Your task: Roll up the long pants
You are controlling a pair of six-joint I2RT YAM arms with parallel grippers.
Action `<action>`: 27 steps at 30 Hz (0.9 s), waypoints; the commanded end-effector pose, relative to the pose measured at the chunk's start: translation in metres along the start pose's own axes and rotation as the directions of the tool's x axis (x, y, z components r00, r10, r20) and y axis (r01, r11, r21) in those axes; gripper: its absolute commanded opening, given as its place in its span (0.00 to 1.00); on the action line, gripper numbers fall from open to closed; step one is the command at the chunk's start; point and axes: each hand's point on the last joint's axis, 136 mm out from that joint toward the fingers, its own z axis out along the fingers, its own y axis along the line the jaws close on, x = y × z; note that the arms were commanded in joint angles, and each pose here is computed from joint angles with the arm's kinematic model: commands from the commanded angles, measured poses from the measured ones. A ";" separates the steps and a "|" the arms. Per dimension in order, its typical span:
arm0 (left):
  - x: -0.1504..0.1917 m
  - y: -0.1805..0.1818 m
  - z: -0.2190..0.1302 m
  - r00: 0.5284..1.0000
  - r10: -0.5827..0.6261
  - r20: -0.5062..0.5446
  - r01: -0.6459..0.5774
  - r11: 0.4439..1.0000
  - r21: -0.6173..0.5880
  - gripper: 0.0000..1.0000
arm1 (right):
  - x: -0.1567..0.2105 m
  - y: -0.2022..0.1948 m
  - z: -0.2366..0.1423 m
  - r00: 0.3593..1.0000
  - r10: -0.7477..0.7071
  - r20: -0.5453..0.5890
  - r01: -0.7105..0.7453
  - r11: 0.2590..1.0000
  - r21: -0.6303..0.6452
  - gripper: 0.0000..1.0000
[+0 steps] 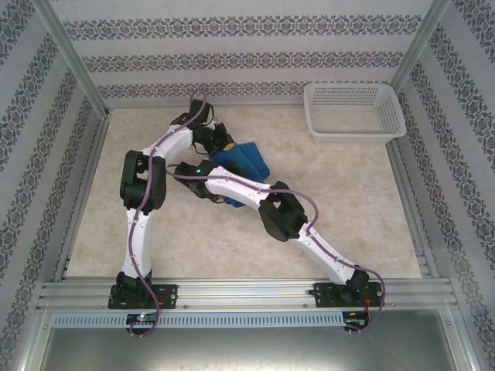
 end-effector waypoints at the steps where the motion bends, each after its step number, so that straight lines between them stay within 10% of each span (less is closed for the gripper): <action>1: 0.015 0.033 0.009 0.998 -0.057 -0.026 0.054 0.993 -0.101 0.00 | 0.001 -0.036 0.033 0.997 -0.082 -0.014 0.083 0.986 0.147 0.98; 6: 0.018 0.036 0.006 0.997 -0.068 -0.032 0.064 0.993 -0.100 0.00 | 0.008 -0.050 0.060 0.995 -0.082 -0.065 0.089 0.989 0.119 0.81; 9: 0.019 0.036 0.004 0.997 -0.071 -0.037 0.067 0.993 -0.102 0.00 | 0.014 -0.053 0.071 0.995 -0.060 -0.080 0.066 0.995 0.072 0.06; 10: 0.018 0.035 0.002 0.997 -0.070 -0.035 0.066 0.993 -0.100 0.00 | 0.016 -0.054 0.074 0.995 -0.054 -0.084 0.060 0.996 0.063 0.00; 23: -0.026 0.016 -0.041 0.994 -0.100 0.041 0.101 0.994 -0.032 0.00 | 0.013 -0.087 0.025 0.990 0.137 -0.029 -0.140 0.979 -0.146 0.00; 27: -0.046 -0.005 -0.064 0.993 -0.099 0.061 0.094 0.992 0.083 0.29 | 0.007 -0.094 0.006 0.983 0.182 -0.018 -0.182 0.958 -0.220 0.00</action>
